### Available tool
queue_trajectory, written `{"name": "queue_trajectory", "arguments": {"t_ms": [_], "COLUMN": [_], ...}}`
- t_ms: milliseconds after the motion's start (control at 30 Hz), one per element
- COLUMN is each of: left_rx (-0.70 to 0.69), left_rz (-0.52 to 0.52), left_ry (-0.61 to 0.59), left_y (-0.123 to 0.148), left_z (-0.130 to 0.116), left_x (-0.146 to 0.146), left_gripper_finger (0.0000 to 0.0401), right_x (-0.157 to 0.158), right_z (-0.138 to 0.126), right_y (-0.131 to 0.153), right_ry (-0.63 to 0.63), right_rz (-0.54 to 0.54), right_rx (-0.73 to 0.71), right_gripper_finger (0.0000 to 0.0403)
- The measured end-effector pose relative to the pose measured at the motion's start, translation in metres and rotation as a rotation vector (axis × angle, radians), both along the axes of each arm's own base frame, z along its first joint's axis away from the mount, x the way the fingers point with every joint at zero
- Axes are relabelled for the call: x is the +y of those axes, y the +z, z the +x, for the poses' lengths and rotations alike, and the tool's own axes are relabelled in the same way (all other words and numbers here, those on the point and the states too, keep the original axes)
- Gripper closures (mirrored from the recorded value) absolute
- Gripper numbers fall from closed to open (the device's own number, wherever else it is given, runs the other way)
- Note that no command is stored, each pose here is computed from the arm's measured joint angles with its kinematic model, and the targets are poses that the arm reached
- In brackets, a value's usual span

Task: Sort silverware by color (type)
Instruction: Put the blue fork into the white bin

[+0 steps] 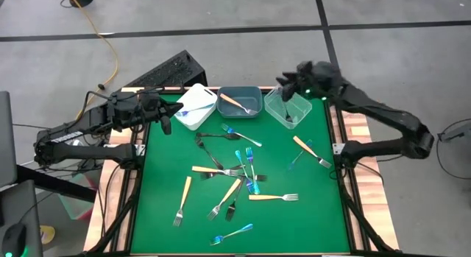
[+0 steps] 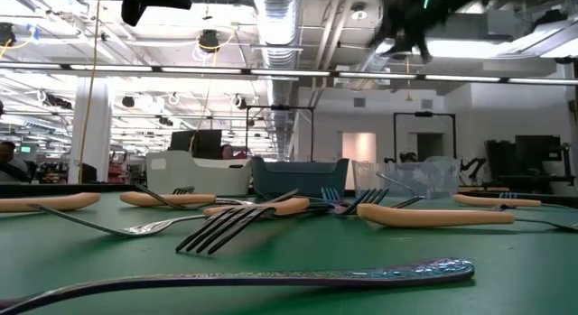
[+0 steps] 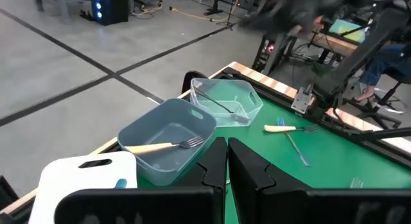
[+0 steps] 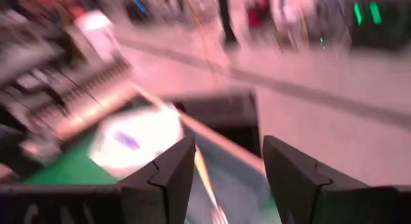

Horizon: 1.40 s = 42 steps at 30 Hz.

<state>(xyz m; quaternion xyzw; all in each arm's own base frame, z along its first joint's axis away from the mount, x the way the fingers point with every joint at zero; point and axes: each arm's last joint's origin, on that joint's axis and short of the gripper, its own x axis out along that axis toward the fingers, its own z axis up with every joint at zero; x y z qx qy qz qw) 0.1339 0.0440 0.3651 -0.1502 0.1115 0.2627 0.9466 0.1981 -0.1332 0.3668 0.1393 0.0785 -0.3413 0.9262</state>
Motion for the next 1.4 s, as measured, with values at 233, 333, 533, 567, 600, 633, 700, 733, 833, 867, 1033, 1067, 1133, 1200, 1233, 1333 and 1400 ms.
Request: {"name": "queue_trajectory", "arguments": {"t_ms": [233, 333, 533, 567, 600, 633, 700, 733, 833, 867, 1033, 1067, 1133, 1200, 1233, 1333, 1400], "left_rx": [-0.127, -0.179, -0.272, -0.285, -0.301, -0.318, -0.349, -0.356, -0.358, -0.355, -0.287, -0.269, -0.233, -0.194, -0.175, -0.118, -0.082], "left_rz": [0.023, 0.041, 0.006, 0.000, -0.007, -0.012, -0.026, -0.032, -0.058, -0.077, -0.144, -0.152, -0.169, -0.185, -0.190, -0.202, -0.211], "left_ry": [0.001, 0.000, -0.006, -0.023, -0.043, -0.070, -0.142, -0.185, -0.292, -0.312, -0.371, -0.388, -0.420, -0.449, -0.457, -0.469, -0.474], "left_y": [0.012, 0.017, 0.024, 0.024, 0.026, 0.027, 0.030, 0.030, 0.029, 0.028, 0.017, 0.014, 0.008, 0.001, -0.002, -0.013, -0.021], "left_z": [0.003, 0.004, 0.004, 0.005, 0.005, 0.006, 0.009, 0.011, 0.019, 0.021, 0.044, 0.049, 0.060, 0.071, 0.076, 0.090, 0.099], "left_x": [0.001, 0.001, 0.001, 0.000, 0.000, -0.001, -0.002, -0.003, -0.004, -0.005, -0.011, -0.013, -0.018, -0.024, -0.027, -0.036, -0.042], "left_gripper_finger": [0.0401, 0.0401, 0.0401, 0.0401, 0.0401, 0.0401, 0.0401, 0.0401, 0.0401, 0.0401, 0.0401, 0.0401, 0.0401, 0.0401, 0.0401, 0.0401, 0.0401], "right_x": [0.043, 0.057, 0.082, 0.086, 0.090, 0.094, 0.101, 0.105, 0.113, 0.115, 0.124, 0.126, 0.129, 0.134, 0.136, 0.143, 0.146], "right_z": [-0.027, -0.039, -0.048, -0.047, -0.046, -0.045, -0.040, -0.037, -0.026, -0.023, -0.016, -0.017, -0.019, -0.021, -0.022, -0.026, -0.030], "right_y": [0.080, 0.092, 0.101, 0.101, 0.102, 0.102, 0.100, 0.099, 0.091, 0.087, 0.067, 0.063, 0.056, 0.050, 0.047, 0.039, 0.034], "right_ry": [0.126, 0.164, 0.275, 0.301, 0.328, 0.354, 0.406, 0.432, 0.500, 0.518, 0.588, 0.597, 0.613, 0.629, 0.638, 0.650, 0.648], "right_rz": [-0.260, -0.283, -0.258, -0.257, -0.256, -0.257, -0.269, -0.275, -0.269, -0.261, -0.183, -0.157, -0.103, -0.045, -0.020, 0.036, 0.073], "right_rx": [-0.152, -0.176, -0.277, -0.286, -0.294, -0.296, -0.278, -0.262, -0.190, -0.161, 0.015, 0.049, 0.101, 0.151, 0.175, 0.251, 0.308], "right_gripper_finger": [0.0204, 0.0204, 0.0204, 0.0204, 0.0204, 0.0204, 0.0205, 0.0205, 0.0205, 0.0205, 0.0205, 0.0205, 0.0205, 0.0205, 0.0205, 0.0205, 0.0205]}}
